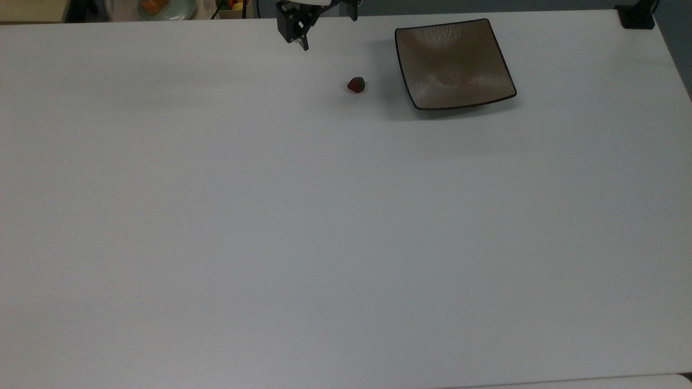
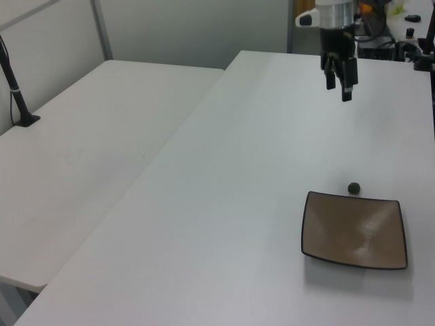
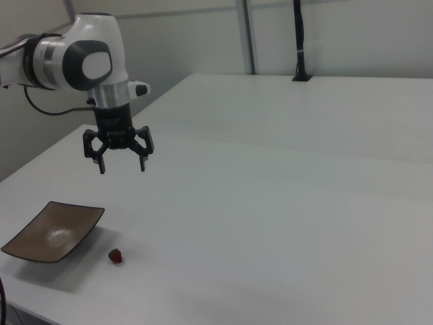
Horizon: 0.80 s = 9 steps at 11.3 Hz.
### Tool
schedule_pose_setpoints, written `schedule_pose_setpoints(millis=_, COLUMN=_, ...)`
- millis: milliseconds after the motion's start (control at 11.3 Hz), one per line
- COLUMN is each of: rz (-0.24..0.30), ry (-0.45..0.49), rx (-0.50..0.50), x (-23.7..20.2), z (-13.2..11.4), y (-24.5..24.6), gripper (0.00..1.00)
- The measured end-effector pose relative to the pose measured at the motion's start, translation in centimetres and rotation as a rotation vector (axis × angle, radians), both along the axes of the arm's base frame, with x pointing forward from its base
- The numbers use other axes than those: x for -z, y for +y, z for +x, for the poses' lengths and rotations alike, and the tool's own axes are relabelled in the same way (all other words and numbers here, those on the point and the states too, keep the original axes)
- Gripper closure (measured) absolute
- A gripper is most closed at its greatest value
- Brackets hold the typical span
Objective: Strawberries on a ceramic plate
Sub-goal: 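Lower the open gripper over the red strawberry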
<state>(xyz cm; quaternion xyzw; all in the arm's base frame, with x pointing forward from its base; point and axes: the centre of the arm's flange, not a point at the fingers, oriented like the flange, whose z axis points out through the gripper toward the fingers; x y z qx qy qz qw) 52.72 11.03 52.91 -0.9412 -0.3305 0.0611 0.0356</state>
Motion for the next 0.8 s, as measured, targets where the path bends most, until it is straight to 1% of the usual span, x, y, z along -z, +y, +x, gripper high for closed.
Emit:
schedule_pose_setpoints(millis=533, rz=-0.031, ry=0.135, rx=-0.046, x=5.9, z=-2.5, y=1.9, gripper=0.0)
schedule_pose_setpoints(millis=799, rz=-0.043, ry=0.185, rx=-0.052, x=8.3, z=-3.6, y=1.9, gripper=0.0)
